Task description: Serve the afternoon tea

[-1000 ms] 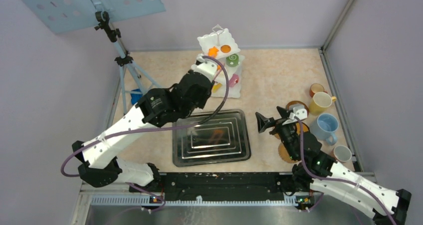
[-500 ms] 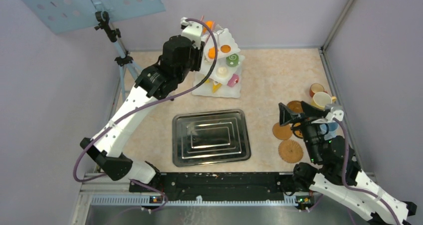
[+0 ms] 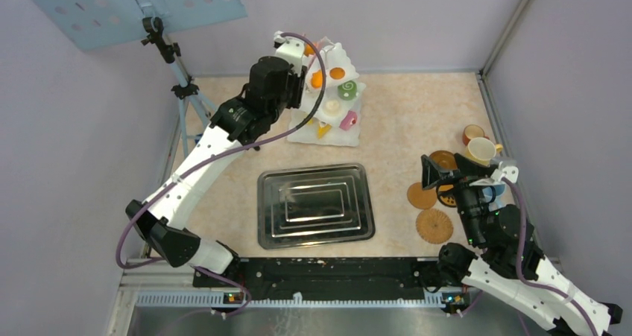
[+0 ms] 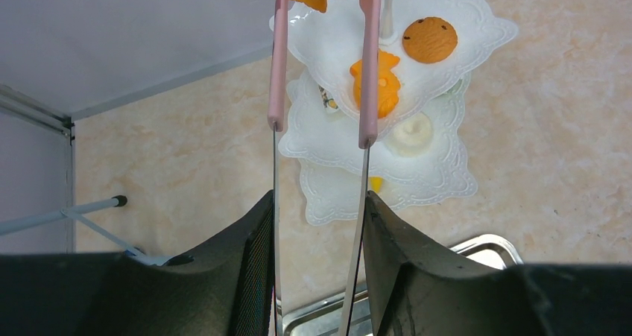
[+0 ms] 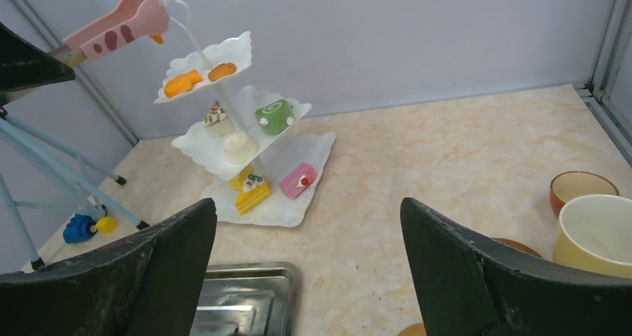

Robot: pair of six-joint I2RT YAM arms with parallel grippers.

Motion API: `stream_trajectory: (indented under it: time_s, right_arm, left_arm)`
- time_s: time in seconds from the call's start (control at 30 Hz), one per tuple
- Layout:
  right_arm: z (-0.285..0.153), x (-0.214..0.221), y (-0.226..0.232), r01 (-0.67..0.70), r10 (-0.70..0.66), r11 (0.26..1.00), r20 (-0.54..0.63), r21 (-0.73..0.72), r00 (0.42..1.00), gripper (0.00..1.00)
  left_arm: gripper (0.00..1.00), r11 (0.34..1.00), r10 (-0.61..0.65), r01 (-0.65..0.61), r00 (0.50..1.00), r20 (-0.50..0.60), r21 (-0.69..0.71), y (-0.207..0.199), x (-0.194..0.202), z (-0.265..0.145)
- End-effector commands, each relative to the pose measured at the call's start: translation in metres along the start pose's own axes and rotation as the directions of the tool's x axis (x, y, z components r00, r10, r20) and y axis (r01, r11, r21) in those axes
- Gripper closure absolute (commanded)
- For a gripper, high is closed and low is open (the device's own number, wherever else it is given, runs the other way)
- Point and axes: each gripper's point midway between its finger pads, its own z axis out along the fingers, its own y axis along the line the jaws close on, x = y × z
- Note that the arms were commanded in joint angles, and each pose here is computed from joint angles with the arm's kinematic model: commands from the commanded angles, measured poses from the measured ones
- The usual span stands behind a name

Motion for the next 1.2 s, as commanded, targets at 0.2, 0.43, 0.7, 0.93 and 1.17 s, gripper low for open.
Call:
stream_trajectory:
  time_s: [0.2, 0.43, 0.7, 0.93, 1.17]
  right_arm:
    - [0.001, 0.001, 0.004, -0.016, 0.016, 1.000, -0.002, -0.012, 1.000, 0.09]
    - [0.000, 0.000, 0.006, -0.034, 0.034, 0.999, -0.002, -0.021, 0.999, 0.09]
    - [0.000, 0.003, 0.008, -0.044, 0.043, 0.999, -0.013, -0.028, 0.999, 0.09]
    - [0.001, 0.004, 0.009, -0.047, 0.047, 0.998, -0.013, -0.033, 0.999, 0.09]
    - [0.002, 0.004, 0.011, -0.048, 0.048, 0.998, -0.009, -0.035, 0.999, 0.09]
  left_arm:
    - [0.86, 0.995, -0.099, 0.093, 0.985, 0.143, 0.047, 0.004, -0.026, -0.021]
    - [0.84, 0.994, -0.100, 0.095, 0.988, 0.116, 0.047, 0.000, -0.015, -0.008]
    - [0.78, 0.996, -0.091, 0.089, 0.989, 0.119, 0.023, 0.005, -0.016, 0.008]
    - [0.71, 0.996, -0.083, 0.080, 0.990, 0.114, 0.036, 0.004, -0.016, 0.010]
    - [0.62, 0.996, -0.078, 0.072, 0.990, 0.121, 0.053, 0.003, -0.018, 0.006]
